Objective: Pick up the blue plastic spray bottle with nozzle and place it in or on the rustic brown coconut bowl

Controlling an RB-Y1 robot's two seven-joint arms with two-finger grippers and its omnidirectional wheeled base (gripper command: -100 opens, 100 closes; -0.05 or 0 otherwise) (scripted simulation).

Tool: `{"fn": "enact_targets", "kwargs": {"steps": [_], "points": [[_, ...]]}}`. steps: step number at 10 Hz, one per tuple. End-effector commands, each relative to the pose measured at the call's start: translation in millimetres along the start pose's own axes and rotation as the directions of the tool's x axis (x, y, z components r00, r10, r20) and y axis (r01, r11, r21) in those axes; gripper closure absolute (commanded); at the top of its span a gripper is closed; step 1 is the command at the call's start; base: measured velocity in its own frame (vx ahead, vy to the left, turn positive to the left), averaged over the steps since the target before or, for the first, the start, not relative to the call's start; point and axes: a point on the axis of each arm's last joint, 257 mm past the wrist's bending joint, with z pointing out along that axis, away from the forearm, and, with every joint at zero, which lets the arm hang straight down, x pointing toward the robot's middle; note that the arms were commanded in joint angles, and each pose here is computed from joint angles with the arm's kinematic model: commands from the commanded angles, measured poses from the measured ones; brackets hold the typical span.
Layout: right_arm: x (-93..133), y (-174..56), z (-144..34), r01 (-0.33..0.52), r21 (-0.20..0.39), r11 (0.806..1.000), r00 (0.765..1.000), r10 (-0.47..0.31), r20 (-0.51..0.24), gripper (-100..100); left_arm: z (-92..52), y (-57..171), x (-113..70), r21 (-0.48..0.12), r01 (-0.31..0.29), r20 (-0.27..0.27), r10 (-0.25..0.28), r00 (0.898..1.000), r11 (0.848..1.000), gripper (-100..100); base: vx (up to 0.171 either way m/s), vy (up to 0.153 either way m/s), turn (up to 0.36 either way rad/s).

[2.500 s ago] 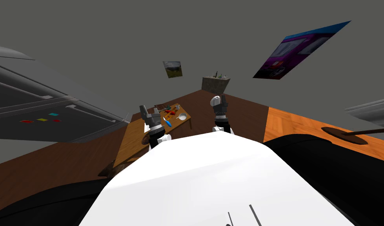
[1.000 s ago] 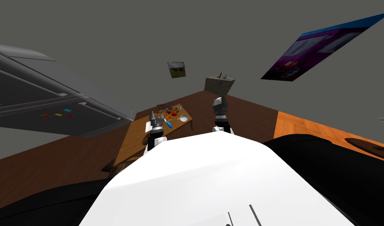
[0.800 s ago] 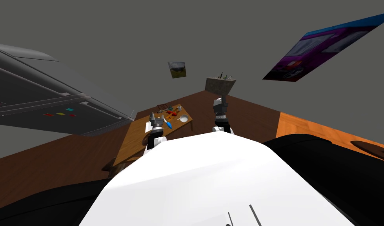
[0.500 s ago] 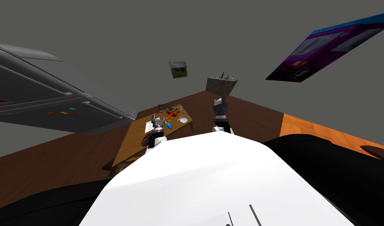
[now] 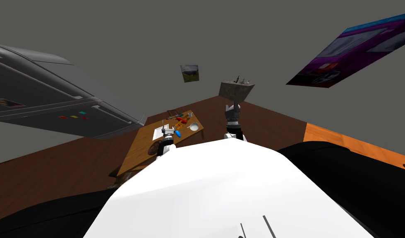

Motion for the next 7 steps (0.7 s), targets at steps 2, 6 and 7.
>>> {"fn": "enact_targets", "kwargs": {"steps": [2, 6, 7], "points": [[0, 0, 0.0, 0.000, 0.000, 1.000, 1.000, 0.000, 0.000, 0, -2.5, 21, -36.7, -0.041, 0.149, 0.094, -0.144, 0.985, 0.988, -100, 0.064, -0.036, 0.070], [0, 0, 0.0, 0.000, 0.000, 1.000, 1.000, 0.000, 0.000, 0, -8.9, 45, -70.0, -0.055, 0.306, 0.196, -0.290, 0.937, 0.950, -100, 0.042, -0.013, 0.048], [0, 0, 0.0, 0.000, 0.000, 1.000, 1.000, 0.000, 0.000, 0, -11.7, 53, -79.7, -0.053, 0.354, 0.227, -0.334, 0.915, 0.934, -100, 0.055, -0.015, 0.066]]}}
